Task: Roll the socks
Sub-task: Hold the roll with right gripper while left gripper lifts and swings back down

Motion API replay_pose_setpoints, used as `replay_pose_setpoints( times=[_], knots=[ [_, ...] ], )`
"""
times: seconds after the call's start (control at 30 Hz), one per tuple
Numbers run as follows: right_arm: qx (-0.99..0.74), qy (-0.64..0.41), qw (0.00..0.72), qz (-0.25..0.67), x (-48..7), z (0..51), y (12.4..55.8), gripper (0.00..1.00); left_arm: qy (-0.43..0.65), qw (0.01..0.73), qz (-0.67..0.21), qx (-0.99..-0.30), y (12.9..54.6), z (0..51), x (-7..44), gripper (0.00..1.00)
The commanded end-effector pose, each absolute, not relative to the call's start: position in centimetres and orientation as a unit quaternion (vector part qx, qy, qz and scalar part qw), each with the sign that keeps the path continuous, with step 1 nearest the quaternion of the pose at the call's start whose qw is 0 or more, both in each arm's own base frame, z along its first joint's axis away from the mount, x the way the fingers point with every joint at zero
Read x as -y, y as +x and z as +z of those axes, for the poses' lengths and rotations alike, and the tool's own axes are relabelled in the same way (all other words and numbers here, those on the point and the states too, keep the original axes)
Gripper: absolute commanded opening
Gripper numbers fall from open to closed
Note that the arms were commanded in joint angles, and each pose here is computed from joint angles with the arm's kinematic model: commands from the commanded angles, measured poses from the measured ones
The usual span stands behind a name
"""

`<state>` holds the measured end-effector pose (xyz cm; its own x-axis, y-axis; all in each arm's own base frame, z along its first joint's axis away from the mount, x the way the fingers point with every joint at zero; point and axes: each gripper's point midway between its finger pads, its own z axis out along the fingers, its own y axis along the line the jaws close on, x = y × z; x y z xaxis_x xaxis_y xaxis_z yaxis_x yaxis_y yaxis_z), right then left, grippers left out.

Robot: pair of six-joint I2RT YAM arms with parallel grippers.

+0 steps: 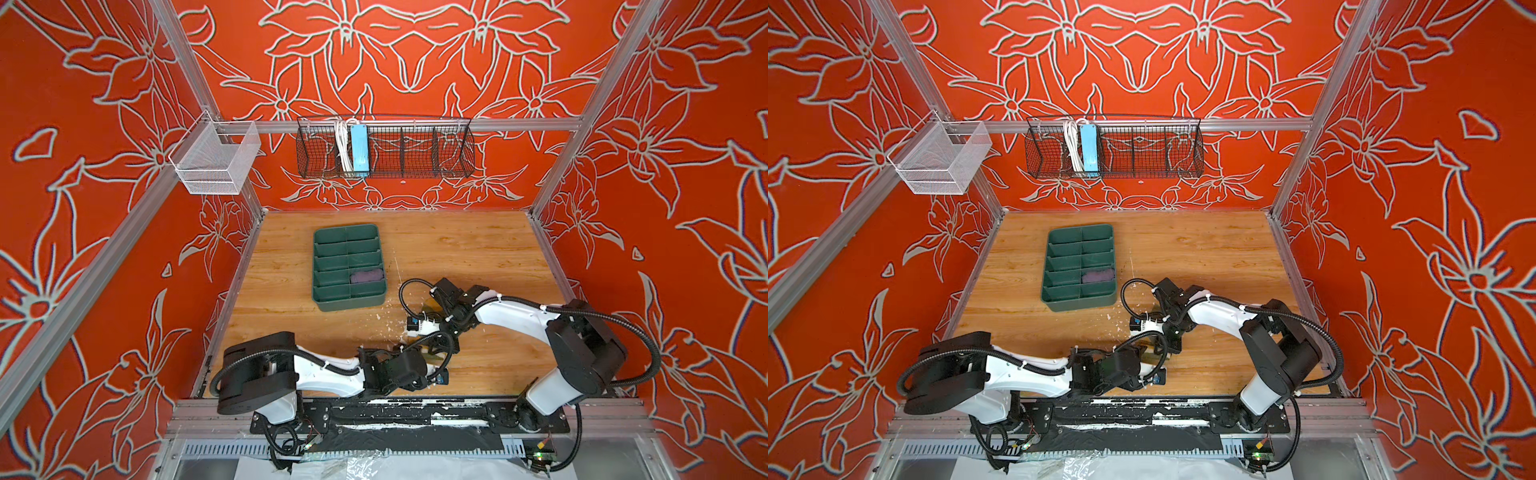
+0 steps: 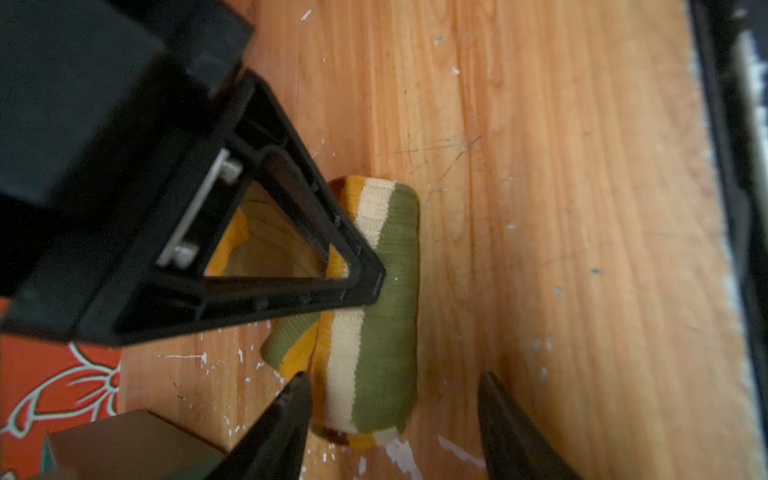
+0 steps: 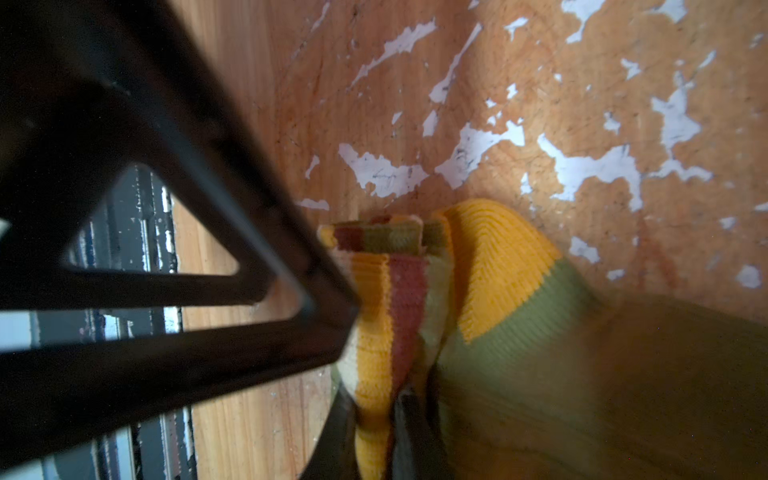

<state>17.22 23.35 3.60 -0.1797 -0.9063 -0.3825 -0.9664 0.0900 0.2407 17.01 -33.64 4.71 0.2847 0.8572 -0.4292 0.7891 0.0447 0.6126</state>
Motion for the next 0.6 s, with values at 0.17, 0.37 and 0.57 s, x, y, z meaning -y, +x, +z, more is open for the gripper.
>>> replay_pose_setpoints(
  times=[0.17,0.37,0.57],
  knots=[
    [-0.734,-0.645,0.060,0.206,-22.3,2.3,16.9,0.00,0.686,0.408,0.051,-0.601,19.2,4.1,34.4,0.52],
    [-0.737,-0.639,0.059,0.213,-22.5,2.4,16.8,0.00,0.699,0.387,0.057,-0.599,19.0,2.4,34.1,0.37],
    [-0.743,-0.630,0.060,0.217,-22.8,2.4,16.9,0.00,0.704,0.369,0.054,-0.605,18.8,1.5,34.2,0.13]
  ],
)
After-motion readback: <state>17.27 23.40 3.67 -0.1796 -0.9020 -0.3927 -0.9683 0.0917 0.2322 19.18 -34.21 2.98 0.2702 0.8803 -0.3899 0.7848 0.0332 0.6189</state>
